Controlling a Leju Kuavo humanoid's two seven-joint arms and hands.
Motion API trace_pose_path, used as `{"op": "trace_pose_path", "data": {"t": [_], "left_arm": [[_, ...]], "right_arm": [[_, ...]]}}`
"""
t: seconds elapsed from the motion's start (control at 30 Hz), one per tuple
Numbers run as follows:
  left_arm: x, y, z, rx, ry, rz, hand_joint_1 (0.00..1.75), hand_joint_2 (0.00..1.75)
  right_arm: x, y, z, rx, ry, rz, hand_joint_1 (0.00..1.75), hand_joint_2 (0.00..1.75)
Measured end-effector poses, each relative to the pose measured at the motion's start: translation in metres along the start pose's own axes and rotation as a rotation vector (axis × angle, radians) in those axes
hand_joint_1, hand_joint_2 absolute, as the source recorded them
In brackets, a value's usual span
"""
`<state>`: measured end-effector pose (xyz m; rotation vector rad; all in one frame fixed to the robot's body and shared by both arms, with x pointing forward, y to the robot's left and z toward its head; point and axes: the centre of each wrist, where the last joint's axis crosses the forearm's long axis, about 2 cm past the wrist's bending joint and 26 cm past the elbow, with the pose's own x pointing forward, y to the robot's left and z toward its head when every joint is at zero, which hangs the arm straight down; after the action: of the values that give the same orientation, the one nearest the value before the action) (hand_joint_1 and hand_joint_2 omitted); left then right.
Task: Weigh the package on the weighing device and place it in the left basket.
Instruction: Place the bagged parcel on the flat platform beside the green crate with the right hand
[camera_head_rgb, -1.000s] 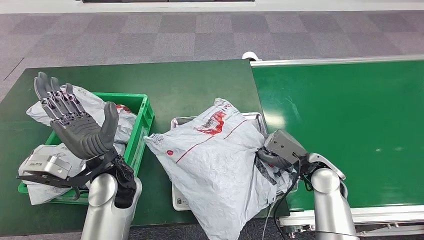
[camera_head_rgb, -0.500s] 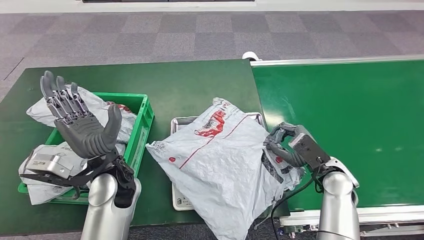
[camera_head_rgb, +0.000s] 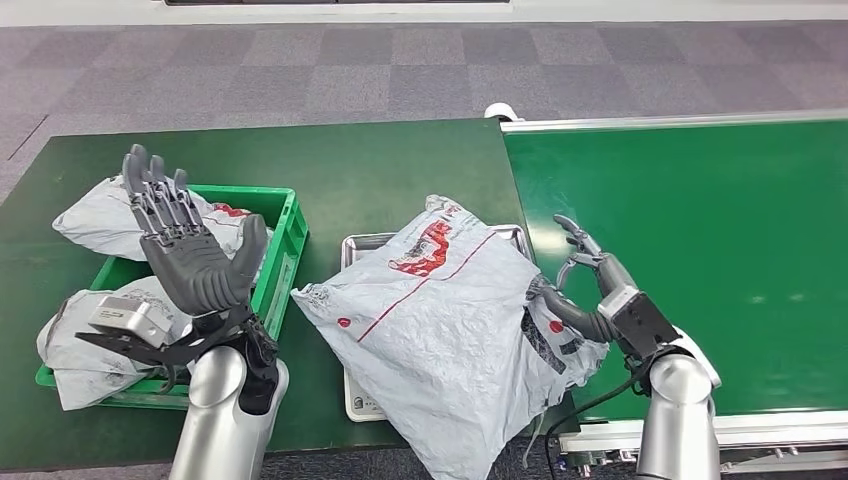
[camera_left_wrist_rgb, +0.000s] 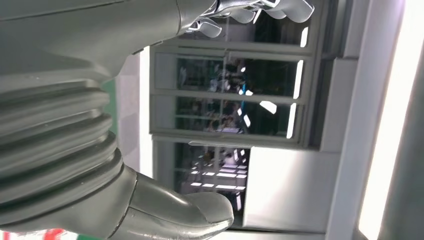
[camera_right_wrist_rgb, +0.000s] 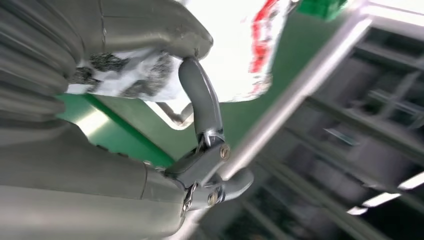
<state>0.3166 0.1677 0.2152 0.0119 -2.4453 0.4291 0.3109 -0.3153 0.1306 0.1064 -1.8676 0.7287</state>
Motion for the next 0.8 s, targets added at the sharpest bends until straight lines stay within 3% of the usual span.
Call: {"op": "trace_pose_path", "data": {"t": [0.27,0.5,0.8], "left_arm": [[-0.033,-0.012,0.020,-0.196,0.127,-0.014,0.00,1.75],[-0.046,-0.015,0.032,-0.274,0.202,-0.034,0.00,1.75],[-0.066,-0.040,0.058,-0.826,0.349,-0.288,0.00,1.75]], "right_arm": [[0.008,0.006,0.013,-0.056,-0.082,-0.031,0.00,1.75],[0.005,0.011,0.020,-0.067,-0.076,-0.063,0.00,1.75],[0.003,0.015,0.045,-0.191,-0.231,-0.231,0.00,1.75]]}}
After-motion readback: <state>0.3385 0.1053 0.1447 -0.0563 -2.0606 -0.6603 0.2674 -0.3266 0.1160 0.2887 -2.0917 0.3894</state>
